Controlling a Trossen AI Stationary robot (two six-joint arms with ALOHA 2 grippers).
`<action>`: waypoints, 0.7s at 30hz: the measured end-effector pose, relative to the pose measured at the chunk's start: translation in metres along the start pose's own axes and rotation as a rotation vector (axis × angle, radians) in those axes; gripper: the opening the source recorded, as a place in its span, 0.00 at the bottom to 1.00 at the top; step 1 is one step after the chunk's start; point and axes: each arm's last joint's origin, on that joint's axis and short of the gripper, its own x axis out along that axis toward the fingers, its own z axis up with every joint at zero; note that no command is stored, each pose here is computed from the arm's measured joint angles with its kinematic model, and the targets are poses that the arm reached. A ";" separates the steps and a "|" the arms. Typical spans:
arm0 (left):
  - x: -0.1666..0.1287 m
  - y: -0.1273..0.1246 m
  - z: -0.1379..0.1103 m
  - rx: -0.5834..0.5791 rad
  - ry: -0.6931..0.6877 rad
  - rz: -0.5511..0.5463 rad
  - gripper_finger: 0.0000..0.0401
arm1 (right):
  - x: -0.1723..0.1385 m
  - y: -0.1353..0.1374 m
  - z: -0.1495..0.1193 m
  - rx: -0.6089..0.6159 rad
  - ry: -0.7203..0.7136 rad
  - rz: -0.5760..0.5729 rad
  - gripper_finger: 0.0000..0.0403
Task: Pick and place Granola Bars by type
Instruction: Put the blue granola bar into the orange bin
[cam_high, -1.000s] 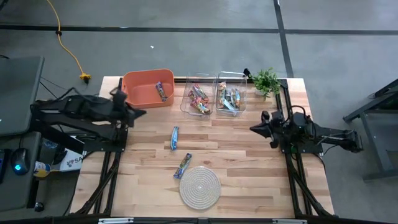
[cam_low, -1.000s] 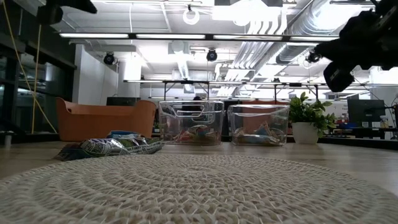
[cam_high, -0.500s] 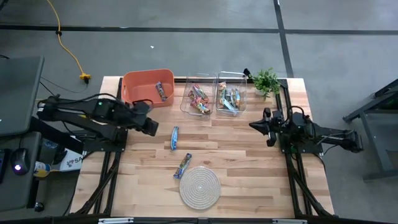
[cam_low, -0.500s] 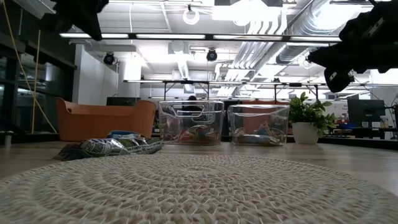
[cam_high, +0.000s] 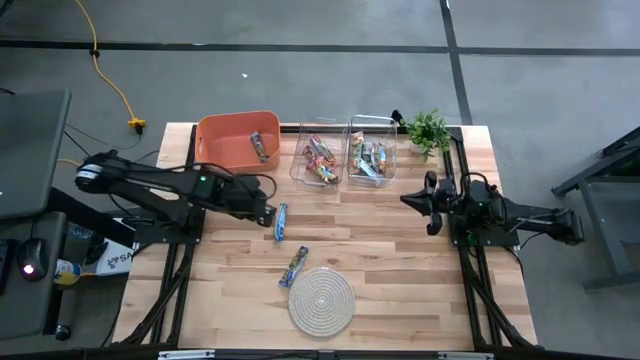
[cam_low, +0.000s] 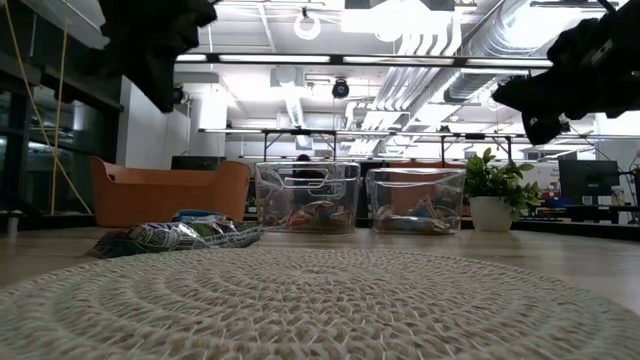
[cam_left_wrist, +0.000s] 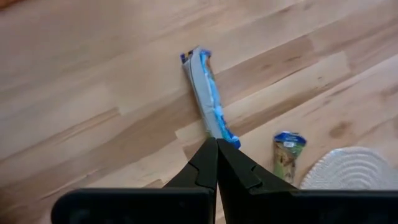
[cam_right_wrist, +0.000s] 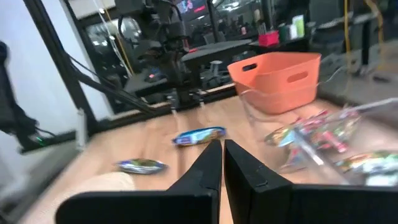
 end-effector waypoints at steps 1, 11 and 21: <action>0.003 -0.002 -0.001 0.002 0.011 0.007 0.00 | 0.000 0.000 0.000 -0.032 0.001 -0.006 0.00; 0.033 -0.019 -0.004 0.014 0.061 0.049 0.00 | 0.001 -0.001 -0.002 -0.143 0.021 -0.012 0.00; 0.060 -0.030 -0.009 0.025 0.099 0.091 0.00 | 0.004 -0.002 -0.006 -0.166 0.071 -0.022 0.00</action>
